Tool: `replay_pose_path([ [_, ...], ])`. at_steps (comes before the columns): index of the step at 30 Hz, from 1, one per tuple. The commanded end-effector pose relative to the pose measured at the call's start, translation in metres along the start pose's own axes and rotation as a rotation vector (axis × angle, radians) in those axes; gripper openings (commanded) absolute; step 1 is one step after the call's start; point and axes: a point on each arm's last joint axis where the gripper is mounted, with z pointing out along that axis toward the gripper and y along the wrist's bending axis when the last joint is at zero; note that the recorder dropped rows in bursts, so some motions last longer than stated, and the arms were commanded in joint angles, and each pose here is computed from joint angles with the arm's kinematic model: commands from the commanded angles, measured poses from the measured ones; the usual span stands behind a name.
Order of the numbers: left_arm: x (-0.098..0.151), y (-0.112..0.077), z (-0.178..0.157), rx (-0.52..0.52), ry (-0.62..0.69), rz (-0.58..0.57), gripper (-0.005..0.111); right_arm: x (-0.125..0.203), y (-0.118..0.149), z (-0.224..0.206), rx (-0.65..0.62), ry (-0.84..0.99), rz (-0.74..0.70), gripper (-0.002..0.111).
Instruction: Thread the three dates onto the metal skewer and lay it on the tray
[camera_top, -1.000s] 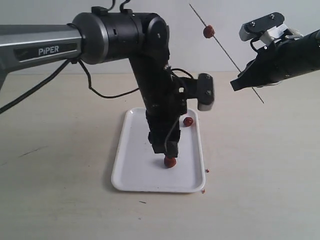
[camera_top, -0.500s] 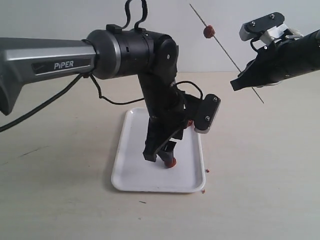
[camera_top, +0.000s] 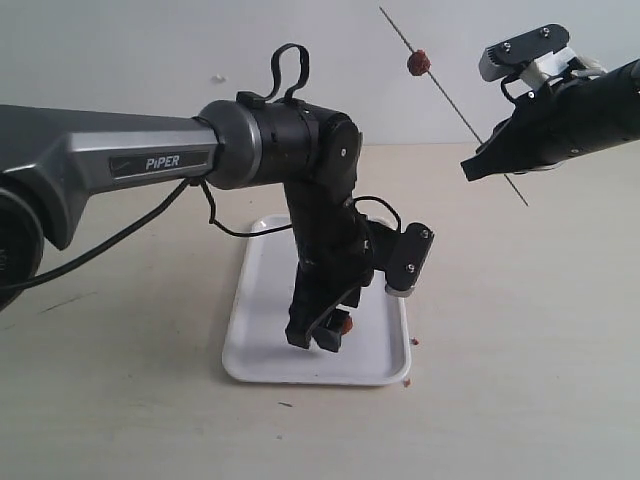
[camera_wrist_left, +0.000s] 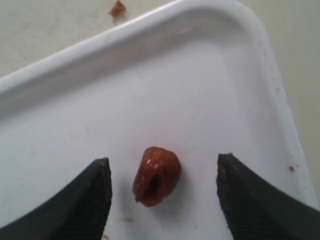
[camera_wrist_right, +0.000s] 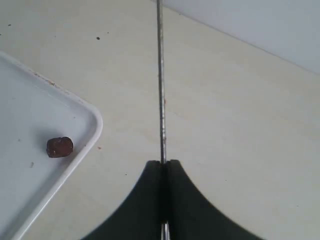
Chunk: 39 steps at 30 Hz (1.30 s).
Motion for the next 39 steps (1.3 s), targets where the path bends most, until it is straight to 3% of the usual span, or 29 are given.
replay_pose_path([
  [1, 0.0, 0.0, 0.003, 0.001, -0.002, -0.001, 0.06, -0.003, 0.0, -0.004, 0.011, -0.012, -0.009, 0.0],
  [12, 0.003, -0.001, 0.016, 0.027, 0.016, 0.001, 0.052, -0.003, 0.0, -0.004, 0.011, -0.013, -0.007, 0.0],
  [20, 0.003, -0.001, 0.017, 0.03, 0.017, -0.003, 0.034, -0.003, 0.0, -0.004, 0.011, -0.013, -0.005, 0.0],
  [29, 0.004, -0.001, 0.004, 0.023, 0.008, -0.089, 0.034, -0.002, 0.0, -0.004, 0.012, -0.01, -0.017, 0.0],
  [39, 0.048, 0.014, -0.058, 0.002, -0.291, -0.322, 0.034, 0.003, 0.002, -0.004, -0.018, 0.046, -0.121, 0.0],
])
